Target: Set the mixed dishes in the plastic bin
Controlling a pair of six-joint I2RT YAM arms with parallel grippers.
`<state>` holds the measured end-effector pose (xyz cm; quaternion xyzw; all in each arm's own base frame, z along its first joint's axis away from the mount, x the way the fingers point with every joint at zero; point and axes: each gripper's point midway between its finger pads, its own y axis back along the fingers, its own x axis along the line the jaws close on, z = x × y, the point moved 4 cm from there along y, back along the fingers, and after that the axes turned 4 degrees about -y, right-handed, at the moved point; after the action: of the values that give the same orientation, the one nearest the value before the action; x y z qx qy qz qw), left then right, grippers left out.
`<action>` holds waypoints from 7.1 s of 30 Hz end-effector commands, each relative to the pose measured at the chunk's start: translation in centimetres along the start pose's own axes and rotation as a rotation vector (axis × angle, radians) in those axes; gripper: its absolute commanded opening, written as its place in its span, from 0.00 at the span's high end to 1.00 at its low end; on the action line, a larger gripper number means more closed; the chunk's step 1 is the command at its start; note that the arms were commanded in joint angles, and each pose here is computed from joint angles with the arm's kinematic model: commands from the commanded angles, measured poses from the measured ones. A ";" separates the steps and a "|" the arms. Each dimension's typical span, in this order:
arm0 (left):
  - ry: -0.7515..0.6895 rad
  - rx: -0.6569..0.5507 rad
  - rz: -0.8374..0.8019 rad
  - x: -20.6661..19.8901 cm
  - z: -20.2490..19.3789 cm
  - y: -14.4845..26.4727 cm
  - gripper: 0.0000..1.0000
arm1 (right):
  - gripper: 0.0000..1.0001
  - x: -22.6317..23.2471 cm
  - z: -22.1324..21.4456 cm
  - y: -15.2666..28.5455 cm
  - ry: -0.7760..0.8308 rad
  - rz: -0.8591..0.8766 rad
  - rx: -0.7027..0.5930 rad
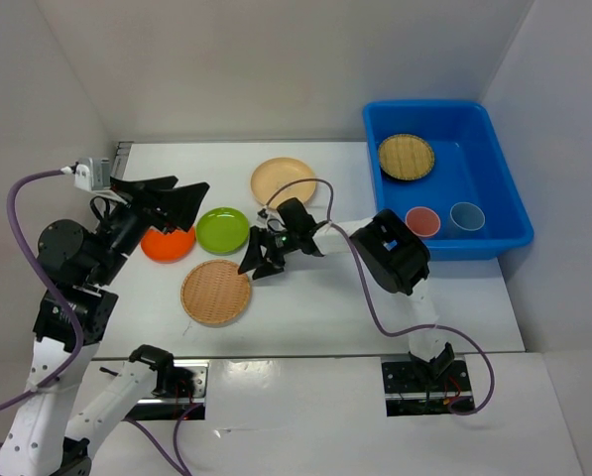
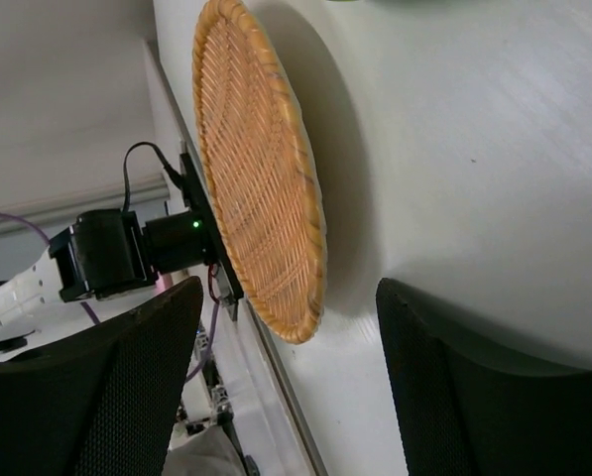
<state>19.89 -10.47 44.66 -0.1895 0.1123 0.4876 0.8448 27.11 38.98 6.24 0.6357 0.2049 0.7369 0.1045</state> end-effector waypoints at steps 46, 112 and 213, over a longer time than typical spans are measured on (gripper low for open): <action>-0.115 -0.179 -0.006 -1.2 5.2 -0.1 0.01 | 0.99 12.8 11.8 41.6 0.081 0.017 -0.871; 0.040 0.066 0.144 4.4 -2.4 -7.9 0.01 | 0.00 -9.0 22.6 50.9 -0.580 -0.610 -1.397; 0.340 0.289 0.167 5.7 -6.2 -4.3 0.11 | 1.00 -0.6 23.6 20.2 -0.143 -0.774 -0.698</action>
<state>26.99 -10.59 35.94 -0.1102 0.3591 0.5076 0.7754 53.01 22.84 9.93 0.5014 0.2154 0.5659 0.6180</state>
